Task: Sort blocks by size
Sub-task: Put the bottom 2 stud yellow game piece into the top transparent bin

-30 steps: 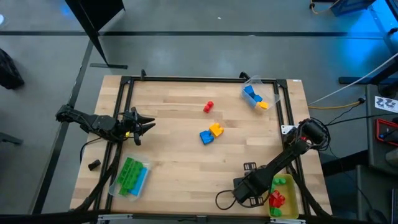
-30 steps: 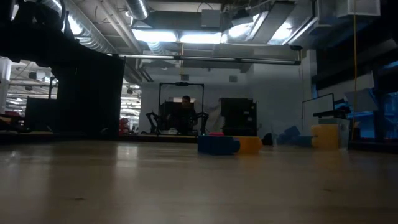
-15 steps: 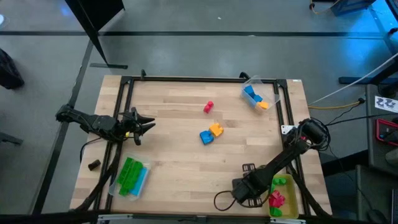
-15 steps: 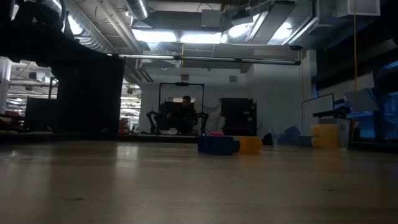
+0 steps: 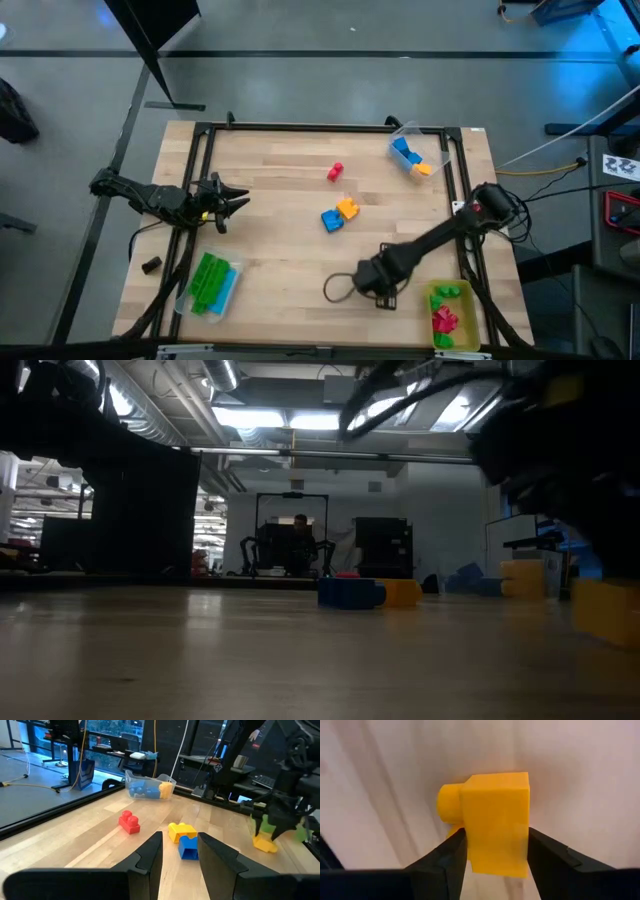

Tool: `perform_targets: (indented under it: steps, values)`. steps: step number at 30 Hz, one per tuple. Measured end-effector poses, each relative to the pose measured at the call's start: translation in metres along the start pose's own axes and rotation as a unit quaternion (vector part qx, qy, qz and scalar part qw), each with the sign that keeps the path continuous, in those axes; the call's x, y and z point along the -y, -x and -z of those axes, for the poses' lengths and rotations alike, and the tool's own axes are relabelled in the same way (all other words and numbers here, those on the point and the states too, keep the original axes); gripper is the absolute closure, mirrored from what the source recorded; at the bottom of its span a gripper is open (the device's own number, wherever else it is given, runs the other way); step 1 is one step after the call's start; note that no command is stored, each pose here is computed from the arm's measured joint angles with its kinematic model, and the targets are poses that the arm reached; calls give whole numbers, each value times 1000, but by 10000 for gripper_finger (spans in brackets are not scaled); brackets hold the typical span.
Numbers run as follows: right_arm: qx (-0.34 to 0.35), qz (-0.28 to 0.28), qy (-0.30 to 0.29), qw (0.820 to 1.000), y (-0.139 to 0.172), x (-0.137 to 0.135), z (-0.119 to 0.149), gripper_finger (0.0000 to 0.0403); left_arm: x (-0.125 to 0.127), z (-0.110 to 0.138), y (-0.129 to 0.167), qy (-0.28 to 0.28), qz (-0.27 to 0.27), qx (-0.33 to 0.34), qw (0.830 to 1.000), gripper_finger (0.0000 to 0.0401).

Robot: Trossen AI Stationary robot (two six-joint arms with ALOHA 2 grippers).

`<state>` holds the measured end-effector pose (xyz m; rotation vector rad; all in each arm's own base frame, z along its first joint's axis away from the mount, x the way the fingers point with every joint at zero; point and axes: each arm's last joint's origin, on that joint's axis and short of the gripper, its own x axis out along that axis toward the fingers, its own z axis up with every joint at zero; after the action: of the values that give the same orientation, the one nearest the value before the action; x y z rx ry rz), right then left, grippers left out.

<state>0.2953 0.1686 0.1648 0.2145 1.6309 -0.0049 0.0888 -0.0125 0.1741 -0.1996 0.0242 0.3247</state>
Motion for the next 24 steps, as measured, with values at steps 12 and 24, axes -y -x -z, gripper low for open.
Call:
perform_targets:
  steps: [12,24]
  values:
    - [-45,31,-9,998,10,66,-25,219,0,0,0,0,0,0,1000,294]
    - [-88,79,-36,992,21,134,-36,215,0,0,0,0,0,0,1000,294]
